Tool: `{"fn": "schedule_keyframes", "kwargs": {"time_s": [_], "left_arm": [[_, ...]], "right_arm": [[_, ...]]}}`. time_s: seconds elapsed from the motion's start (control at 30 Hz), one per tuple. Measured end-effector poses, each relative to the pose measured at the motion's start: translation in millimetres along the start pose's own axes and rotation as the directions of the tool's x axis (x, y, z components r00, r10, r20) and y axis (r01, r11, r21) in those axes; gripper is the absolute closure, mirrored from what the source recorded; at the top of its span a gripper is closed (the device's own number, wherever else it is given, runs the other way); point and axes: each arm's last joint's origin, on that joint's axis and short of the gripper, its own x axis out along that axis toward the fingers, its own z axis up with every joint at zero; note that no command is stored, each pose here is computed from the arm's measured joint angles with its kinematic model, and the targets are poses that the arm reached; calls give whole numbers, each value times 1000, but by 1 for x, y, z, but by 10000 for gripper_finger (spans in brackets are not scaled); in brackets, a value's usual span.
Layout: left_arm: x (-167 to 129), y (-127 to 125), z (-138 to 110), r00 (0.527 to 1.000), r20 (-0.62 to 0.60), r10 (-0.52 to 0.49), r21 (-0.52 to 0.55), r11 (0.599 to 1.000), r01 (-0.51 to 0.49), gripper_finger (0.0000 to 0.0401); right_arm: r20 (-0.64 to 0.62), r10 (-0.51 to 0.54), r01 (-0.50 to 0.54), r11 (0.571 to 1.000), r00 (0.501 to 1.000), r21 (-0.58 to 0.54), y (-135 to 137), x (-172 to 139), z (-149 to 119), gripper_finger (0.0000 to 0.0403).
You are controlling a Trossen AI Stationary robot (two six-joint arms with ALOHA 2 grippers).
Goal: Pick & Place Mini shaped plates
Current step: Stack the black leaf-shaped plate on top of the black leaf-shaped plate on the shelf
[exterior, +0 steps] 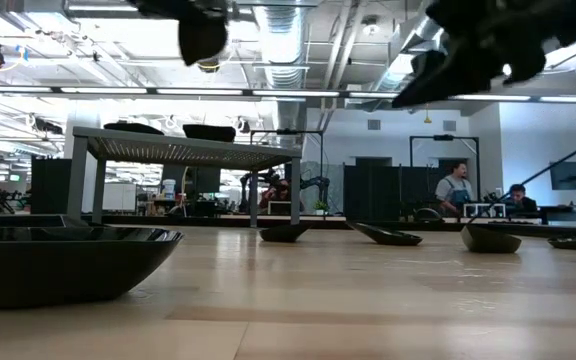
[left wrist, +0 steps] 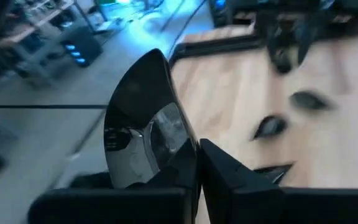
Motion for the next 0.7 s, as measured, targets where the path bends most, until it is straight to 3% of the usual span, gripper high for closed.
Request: {"fn": "schedule_keyframes", "kwargs": {"time_s": [0.13, 0.3, 0.57, 0.7], "left_arm": [[-16, 13, -15, 994, -104, 26, 137, 990, -11, 391], [-26, 25, -39, 955, -291, 59, 325, 945, 40, 389], [-28, 39, -58, 876, -464, 133, 401, 913, 74, 392], [-26, 45, -60, 856, -492, 160, 436, 896, 83, 392]], "right_arm": [[1, -65, 65, 998, 998, 28, -11, -2, -4, 225], [-4, -88, 88, 992, 996, 92, -17, -2, -5, 227], [-14, -84, 85, 991, 996, 103, -16, 2, -6, 225], [-18, -83, 84, 991, 996, 103, -16, 2, -7, 227]]}}
